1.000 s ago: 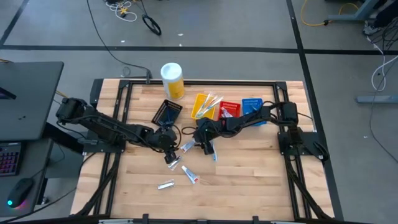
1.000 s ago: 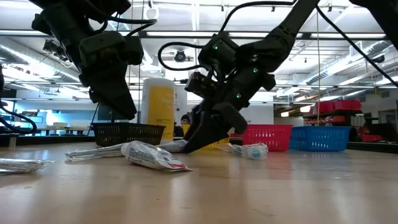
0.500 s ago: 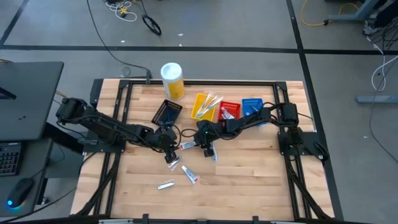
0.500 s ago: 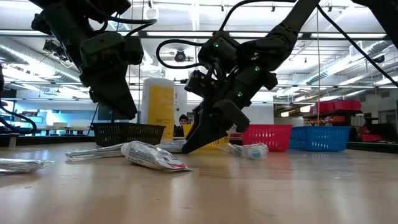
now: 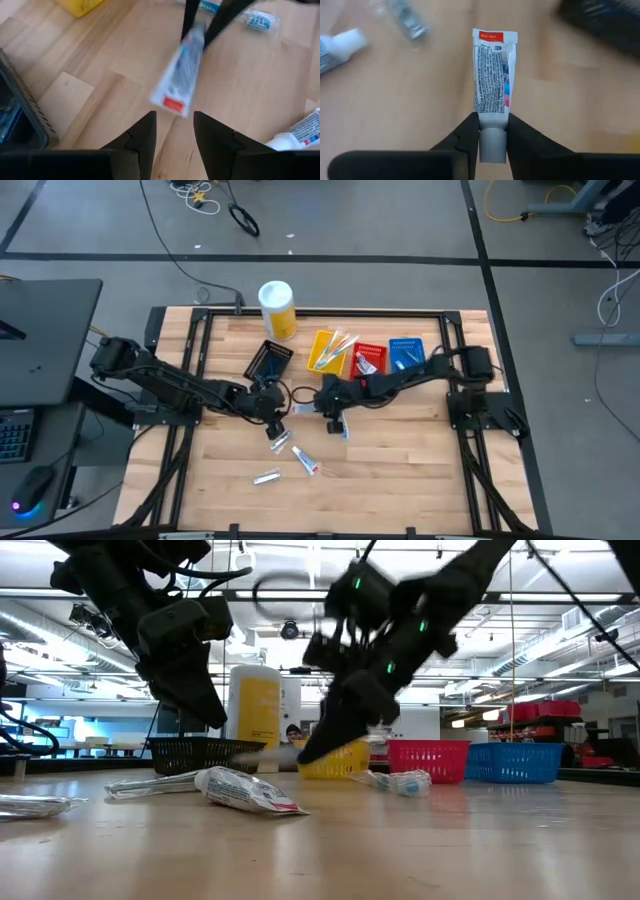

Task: Pick & Place Travel size toiletries
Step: Put the white toothpaste into the red bin

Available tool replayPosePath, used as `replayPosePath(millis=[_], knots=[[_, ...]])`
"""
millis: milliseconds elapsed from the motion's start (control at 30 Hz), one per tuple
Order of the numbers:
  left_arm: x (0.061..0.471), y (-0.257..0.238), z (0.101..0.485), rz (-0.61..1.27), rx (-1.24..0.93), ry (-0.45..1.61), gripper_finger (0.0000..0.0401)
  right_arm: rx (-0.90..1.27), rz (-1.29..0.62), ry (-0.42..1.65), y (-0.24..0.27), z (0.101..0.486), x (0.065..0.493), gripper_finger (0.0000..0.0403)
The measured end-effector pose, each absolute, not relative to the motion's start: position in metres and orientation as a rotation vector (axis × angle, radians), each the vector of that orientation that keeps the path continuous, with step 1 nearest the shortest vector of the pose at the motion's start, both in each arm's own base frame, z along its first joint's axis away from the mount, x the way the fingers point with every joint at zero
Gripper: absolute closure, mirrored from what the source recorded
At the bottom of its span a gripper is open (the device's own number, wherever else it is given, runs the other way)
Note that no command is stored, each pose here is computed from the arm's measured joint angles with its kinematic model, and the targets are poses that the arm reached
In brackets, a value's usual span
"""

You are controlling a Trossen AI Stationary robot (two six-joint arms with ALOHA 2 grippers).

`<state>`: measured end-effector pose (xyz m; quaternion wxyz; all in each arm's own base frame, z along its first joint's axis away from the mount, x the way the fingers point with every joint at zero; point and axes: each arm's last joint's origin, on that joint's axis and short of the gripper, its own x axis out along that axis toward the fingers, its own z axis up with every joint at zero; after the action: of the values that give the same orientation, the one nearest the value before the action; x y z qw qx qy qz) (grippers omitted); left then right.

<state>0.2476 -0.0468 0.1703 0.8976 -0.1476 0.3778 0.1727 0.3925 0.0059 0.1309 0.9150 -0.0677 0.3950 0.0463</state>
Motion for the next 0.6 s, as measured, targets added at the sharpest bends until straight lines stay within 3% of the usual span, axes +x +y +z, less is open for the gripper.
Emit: replayPosePath(millis=[167,400,600], knots=[[0.248,-0.047,0.171,0.356,-0.304,0.780,0.0263,-0.211,-0.179,0.881,0.008,0.172,0.370,0.0322],[0.250,-0.047,0.172,0.351,-0.309,0.757,0.0263,-0.245,-0.826,0.938,-0.007,0.218,0.315,0.0320],[0.251,-0.047,0.173,0.344,-0.316,0.741,0.0263,0.014,-0.987,0.968,-0.022,0.220,0.292,0.0319]])
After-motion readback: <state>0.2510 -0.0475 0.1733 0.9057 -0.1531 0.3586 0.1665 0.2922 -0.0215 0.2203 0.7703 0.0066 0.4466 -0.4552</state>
